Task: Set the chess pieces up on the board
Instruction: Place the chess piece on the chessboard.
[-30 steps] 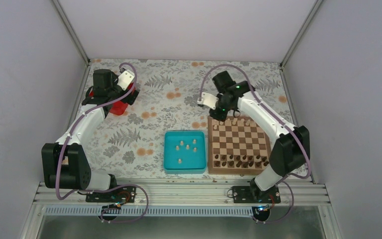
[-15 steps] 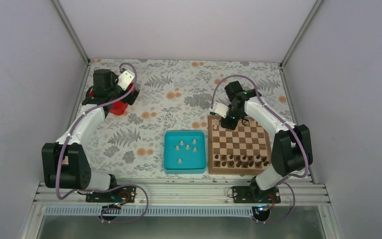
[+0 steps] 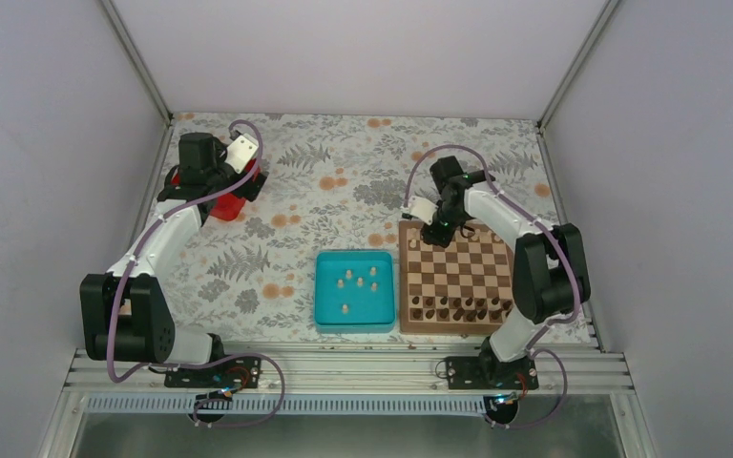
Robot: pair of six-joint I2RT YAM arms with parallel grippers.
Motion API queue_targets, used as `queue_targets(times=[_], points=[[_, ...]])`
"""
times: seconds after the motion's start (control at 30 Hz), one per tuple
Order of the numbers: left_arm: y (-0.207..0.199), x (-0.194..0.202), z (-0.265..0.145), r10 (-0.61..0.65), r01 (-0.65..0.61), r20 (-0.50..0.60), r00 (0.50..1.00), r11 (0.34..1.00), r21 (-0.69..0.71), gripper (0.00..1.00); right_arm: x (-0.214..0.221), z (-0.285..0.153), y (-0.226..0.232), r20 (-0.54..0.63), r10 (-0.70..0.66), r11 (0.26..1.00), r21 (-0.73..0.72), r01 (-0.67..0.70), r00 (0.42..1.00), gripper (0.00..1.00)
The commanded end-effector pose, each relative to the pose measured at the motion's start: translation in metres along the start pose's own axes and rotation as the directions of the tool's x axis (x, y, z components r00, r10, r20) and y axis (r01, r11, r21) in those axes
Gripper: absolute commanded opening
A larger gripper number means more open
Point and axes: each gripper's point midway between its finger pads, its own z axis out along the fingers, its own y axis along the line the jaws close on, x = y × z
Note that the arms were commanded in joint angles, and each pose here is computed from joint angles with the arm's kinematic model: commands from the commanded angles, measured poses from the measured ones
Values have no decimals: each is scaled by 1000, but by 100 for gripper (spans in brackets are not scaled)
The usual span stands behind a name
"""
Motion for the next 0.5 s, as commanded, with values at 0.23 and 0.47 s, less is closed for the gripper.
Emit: queue_targets(times=[0.23,0.47], points=[[1,-9,-1,-2,2,25,1000,1000,2,100,4,19,2,2,9,999,-47,-9,1000,9],[0,-8,0,-2,2,22,1000,1000,5,100,11,25,2,-19,13,998,-54,-14,1000,11]])
